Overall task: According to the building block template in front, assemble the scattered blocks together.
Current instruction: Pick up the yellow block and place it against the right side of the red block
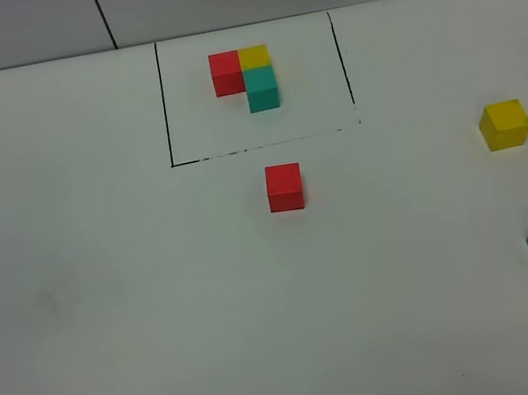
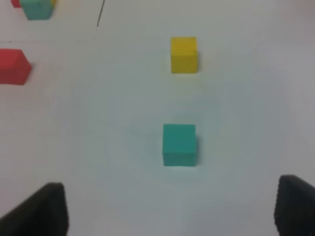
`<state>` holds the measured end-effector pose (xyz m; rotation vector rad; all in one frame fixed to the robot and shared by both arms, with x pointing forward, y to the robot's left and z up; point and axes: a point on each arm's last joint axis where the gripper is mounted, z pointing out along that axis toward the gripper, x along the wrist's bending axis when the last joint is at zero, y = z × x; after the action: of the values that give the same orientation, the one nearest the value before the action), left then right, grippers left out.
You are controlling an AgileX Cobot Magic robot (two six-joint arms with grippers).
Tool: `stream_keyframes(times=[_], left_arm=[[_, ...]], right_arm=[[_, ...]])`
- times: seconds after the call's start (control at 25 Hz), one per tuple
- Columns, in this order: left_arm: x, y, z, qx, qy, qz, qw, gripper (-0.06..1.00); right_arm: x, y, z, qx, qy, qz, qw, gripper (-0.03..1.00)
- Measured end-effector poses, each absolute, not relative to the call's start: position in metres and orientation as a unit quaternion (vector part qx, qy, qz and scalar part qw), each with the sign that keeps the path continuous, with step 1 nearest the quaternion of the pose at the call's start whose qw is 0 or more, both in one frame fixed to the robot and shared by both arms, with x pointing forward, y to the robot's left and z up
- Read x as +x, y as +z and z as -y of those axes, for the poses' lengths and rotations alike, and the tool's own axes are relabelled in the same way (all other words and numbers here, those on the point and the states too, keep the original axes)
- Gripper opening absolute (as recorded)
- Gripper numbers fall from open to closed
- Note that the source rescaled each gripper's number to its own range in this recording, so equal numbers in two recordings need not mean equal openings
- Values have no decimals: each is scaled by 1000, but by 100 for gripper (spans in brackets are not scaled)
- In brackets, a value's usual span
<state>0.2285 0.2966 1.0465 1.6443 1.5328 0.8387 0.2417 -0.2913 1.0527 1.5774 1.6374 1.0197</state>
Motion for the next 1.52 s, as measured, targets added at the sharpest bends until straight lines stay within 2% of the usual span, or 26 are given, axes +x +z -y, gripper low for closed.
stream_keyframes(times=[0.28, 0.44, 0.68, 0.84, 1.04, 1.28, 1.52], left_arm=[[229, 1046, -297, 639, 326, -595, 363, 96], [229, 1046, -297, 639, 326, -595, 363, 96], [229, 1046, -297, 639, 326, -595, 363, 96], [229, 1046, -297, 639, 326, -595, 363, 96], [229, 1046, -297, 639, 326, -595, 363, 96], [229, 1046, -297, 639, 326, -595, 363, 96], [229, 1046, -297, 639, 326, -595, 363, 96]], right_arm=[[244, 1053, 290, 603, 386, -625, 311, 72], [261, 1059, 290, 625, 356, -636, 279, 72], [316, 1085, 293, 649, 290, -658, 248, 72], [370, 1093, 294, 661, 244, -673, 225, 72], [445, 1066, 294, 670, 179, -698, 178, 72], [523, 1028, 292, 657, 145, -723, 153, 72], [583, 990, 289, 660, 119, -733, 117, 72]])
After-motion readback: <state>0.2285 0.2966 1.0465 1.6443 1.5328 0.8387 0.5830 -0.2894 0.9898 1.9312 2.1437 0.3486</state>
